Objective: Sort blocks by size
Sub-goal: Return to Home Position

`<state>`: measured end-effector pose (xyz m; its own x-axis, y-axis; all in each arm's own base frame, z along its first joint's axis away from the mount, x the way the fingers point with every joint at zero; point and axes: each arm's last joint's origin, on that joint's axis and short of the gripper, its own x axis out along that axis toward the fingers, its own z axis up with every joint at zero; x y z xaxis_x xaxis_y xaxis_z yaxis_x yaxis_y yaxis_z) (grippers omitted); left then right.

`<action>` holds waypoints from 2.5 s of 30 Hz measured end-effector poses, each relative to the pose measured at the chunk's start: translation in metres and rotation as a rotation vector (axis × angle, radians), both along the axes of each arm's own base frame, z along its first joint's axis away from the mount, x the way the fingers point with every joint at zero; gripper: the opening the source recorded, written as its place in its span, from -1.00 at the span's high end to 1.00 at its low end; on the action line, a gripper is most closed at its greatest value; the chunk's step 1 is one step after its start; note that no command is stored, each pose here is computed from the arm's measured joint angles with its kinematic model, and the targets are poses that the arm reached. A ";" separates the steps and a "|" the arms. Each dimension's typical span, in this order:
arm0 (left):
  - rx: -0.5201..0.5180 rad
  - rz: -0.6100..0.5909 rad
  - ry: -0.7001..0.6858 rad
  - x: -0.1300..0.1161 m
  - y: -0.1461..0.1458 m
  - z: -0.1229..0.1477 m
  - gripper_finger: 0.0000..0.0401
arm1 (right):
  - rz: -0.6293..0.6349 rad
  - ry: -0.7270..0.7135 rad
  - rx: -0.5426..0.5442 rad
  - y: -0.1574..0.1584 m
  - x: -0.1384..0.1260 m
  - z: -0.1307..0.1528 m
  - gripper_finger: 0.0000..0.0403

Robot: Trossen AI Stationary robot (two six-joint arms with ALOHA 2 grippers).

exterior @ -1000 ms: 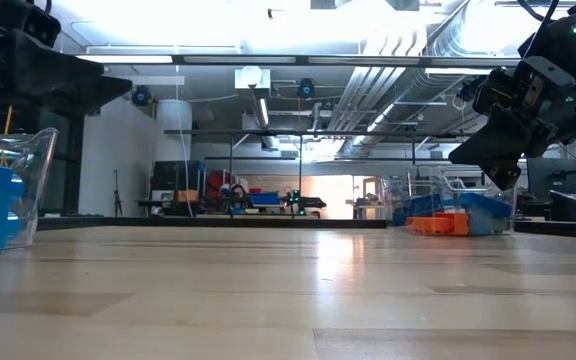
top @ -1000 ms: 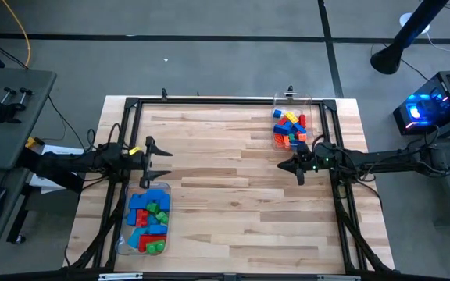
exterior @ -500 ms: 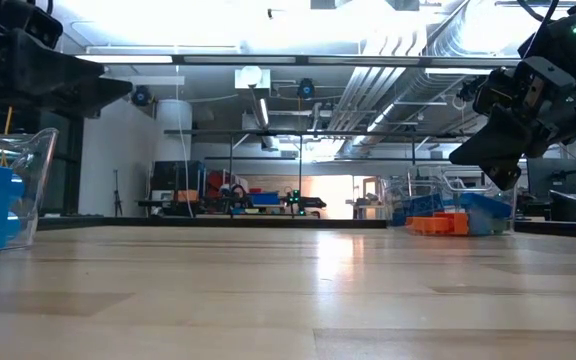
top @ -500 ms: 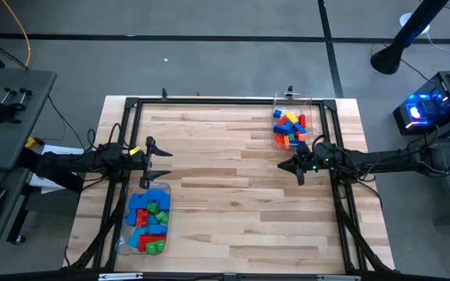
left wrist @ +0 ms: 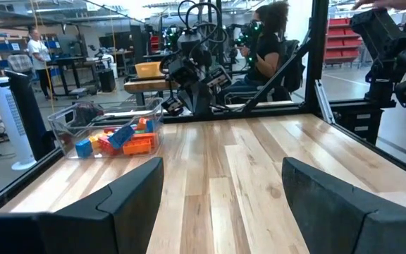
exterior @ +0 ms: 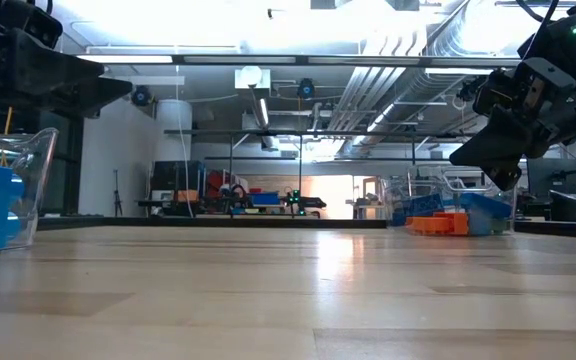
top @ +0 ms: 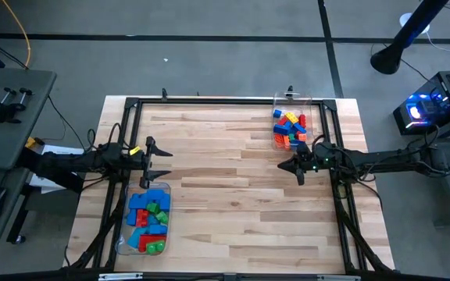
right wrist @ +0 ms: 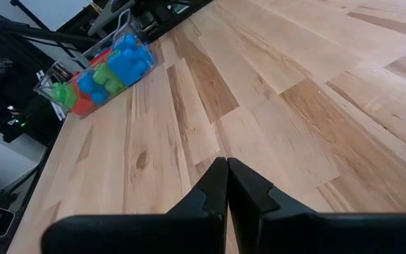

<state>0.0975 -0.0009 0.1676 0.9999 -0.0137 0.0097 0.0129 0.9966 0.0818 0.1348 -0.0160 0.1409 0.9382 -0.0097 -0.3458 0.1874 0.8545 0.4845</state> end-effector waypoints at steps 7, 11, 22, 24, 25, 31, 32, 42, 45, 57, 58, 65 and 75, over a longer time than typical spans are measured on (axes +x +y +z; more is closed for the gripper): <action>0.000 0.000 0.000 0.000 0.000 0.000 -0.36 | 0.058 -0.058 -0.028 0.006 -0.003 0.008 0.99; 0.000 0.000 0.000 0.000 0.000 0.000 -0.36 | 0.101 -0.142 -0.039 0.012 -0.012 0.017 0.99; 0.000 0.000 0.000 0.000 0.000 0.000 -0.36 | 0.176 -0.268 -0.284 0.016 -0.036 0.027 0.99; 0.000 0.000 0.000 0.000 0.000 0.000 -0.36 | 0.164 -0.306 -0.395 0.015 -0.039 0.030 0.99; 0.000 0.000 0.000 0.000 0.000 0.000 -0.36 | 0.158 -0.321 -0.443 0.015 -0.041 0.031 0.99; 0.000 0.000 0.002 0.000 0.000 0.000 -0.36 | 0.150 -0.307 -0.570 0.013 -0.041 0.031 0.99; 0.000 0.000 0.002 0.000 0.000 0.000 -0.36 | 0.150 -0.308 -0.569 0.013 -0.041 0.031 0.99; 0.000 0.000 0.002 0.000 0.000 0.000 -0.36 | 0.135 -0.299 -0.503 0.013 -0.040 0.031 0.99; 0.000 0.000 0.002 0.000 0.000 0.000 -0.36 | 0.136 -0.295 -0.502 0.013 -0.040 0.030 0.99; 0.000 0.000 0.002 0.000 0.000 0.000 -0.36 | 0.136 -0.296 -0.502 0.013 -0.040 0.030 0.99; 0.000 0.000 0.002 0.000 0.000 0.000 -0.36 | 0.136 -0.296 -0.502 0.013 -0.040 0.030 0.99; 0.000 0.000 0.002 0.000 0.000 0.000 -0.36 | 0.136 -0.295 -0.502 0.013 -0.040 0.030 0.99; 0.000 0.000 0.002 0.000 0.000 0.000 -0.36 | 0.136 -0.295 -0.502 0.013 -0.040 0.030 0.99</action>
